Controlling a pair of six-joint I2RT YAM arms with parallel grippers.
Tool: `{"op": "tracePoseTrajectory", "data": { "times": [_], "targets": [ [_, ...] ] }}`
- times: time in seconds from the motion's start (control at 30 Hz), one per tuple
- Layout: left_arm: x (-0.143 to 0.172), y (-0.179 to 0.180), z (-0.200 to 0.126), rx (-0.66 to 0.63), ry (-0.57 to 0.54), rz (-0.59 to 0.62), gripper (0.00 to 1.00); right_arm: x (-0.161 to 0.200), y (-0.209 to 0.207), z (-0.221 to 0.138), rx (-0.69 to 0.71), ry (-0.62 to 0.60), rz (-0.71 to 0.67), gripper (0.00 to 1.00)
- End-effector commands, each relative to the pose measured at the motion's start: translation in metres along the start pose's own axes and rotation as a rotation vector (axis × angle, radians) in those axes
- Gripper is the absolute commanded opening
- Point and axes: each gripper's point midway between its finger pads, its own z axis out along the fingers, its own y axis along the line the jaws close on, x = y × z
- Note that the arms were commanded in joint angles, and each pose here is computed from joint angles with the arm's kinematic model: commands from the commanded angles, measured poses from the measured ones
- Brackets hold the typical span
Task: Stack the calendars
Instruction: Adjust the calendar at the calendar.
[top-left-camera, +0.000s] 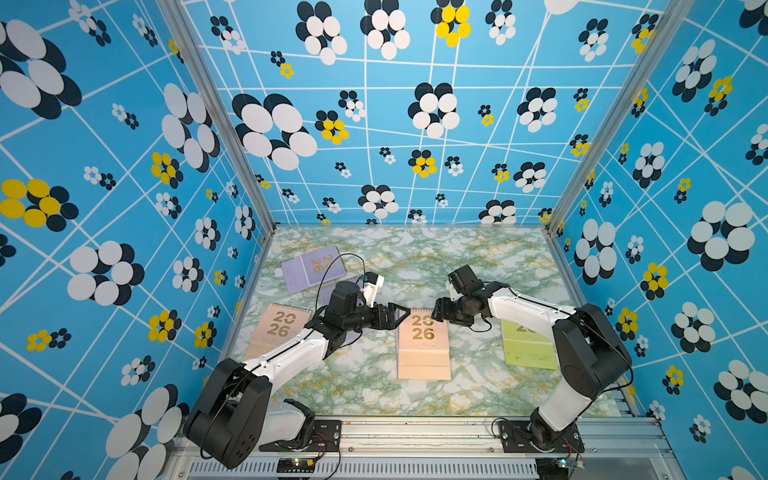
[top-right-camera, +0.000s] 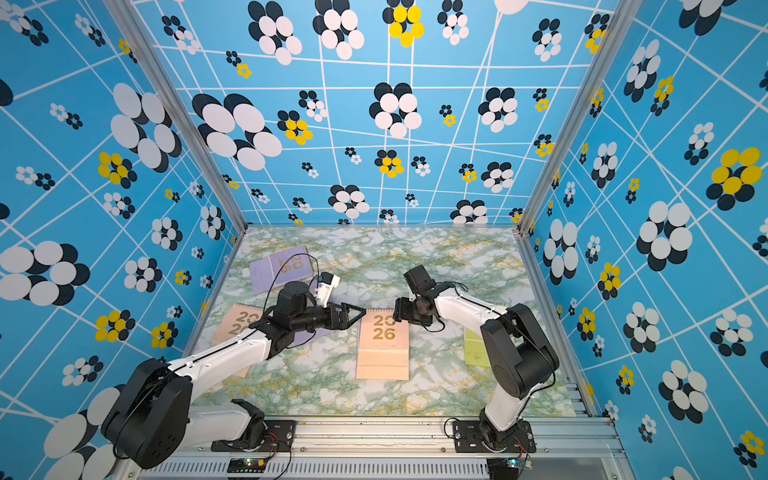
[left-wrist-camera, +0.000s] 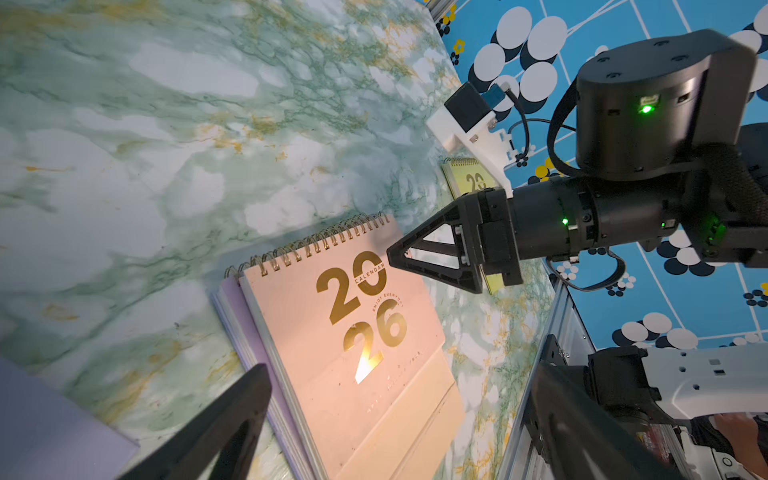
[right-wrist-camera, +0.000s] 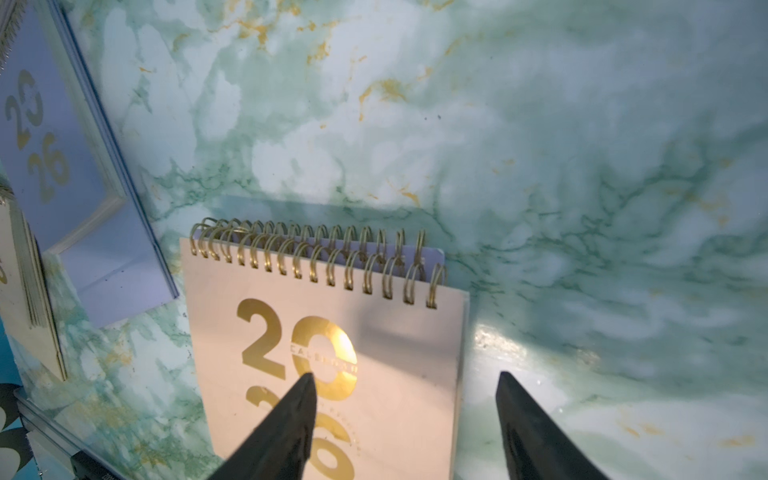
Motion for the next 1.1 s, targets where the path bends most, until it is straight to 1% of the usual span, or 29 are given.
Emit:
{"op": "tracePoseTrajectory", "data": {
  "times": [0.0, 0.33, 0.83, 1.07],
  "targets": [
    [0.0, 0.003, 0.008, 0.001, -0.016, -0.022, 1.0, -0.006, 0.006, 0.003, -0.028, 0.006, -0.017, 0.7],
    [0.025, 0.03, 0.034, -0.052, 0.06, -0.095, 0.99, -0.006, 0.003, 0.008, -0.031, 0.015, -0.025, 0.7],
    [0.039, 0.056, 0.055, -0.113, 0.088, -0.13, 0.99, -0.008, 0.005, 0.011, -0.046, 0.019, -0.035, 0.69],
    [0.039, 0.057, 0.062, -0.092, 0.085, -0.145, 1.0, -0.009, 0.006, 0.014, -0.05, 0.023, -0.037, 0.69]
  ]
}}
